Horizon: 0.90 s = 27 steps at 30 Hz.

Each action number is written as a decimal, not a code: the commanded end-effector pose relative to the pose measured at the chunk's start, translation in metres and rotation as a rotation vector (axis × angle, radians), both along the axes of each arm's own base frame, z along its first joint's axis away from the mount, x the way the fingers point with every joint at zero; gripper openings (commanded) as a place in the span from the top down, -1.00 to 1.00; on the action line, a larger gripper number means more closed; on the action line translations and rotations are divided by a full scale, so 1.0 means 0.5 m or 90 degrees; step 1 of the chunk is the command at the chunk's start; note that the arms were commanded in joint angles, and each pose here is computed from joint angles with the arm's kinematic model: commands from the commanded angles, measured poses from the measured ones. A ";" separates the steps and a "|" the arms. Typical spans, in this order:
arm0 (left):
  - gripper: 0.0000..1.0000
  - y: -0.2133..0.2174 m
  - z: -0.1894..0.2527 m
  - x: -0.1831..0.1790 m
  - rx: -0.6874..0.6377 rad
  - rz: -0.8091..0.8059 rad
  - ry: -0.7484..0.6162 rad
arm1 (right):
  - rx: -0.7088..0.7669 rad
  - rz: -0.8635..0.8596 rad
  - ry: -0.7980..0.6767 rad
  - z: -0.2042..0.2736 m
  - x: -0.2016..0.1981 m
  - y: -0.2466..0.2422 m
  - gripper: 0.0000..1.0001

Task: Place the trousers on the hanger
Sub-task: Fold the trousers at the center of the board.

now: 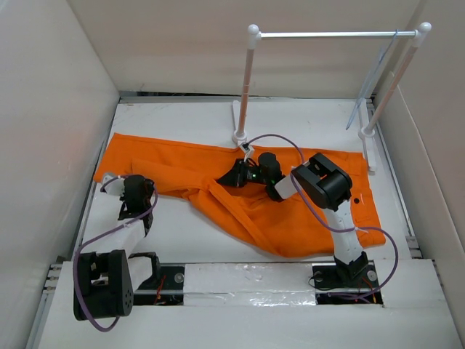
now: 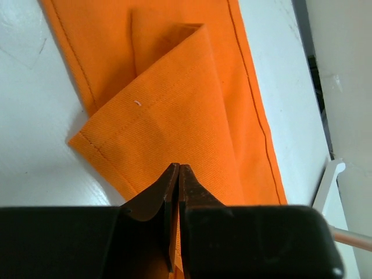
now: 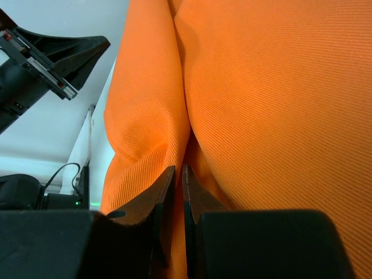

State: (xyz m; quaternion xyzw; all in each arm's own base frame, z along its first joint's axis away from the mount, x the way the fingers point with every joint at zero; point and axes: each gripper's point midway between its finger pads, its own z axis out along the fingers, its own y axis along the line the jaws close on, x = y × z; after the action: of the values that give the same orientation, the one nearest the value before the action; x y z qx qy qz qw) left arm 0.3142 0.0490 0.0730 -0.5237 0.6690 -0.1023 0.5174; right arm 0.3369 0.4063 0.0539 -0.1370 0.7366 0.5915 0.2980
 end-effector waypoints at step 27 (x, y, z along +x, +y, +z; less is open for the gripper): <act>0.65 0.004 -0.049 0.025 -0.116 0.001 -0.012 | -0.001 0.016 -0.144 0.109 -0.010 -0.012 0.58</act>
State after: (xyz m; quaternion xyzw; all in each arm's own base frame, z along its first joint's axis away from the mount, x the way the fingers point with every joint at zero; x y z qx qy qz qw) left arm 0.3178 0.0501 0.0299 -0.5867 0.6607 -0.1498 0.4436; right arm 0.3325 0.3982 0.1040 -0.1972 0.7128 0.5709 0.3565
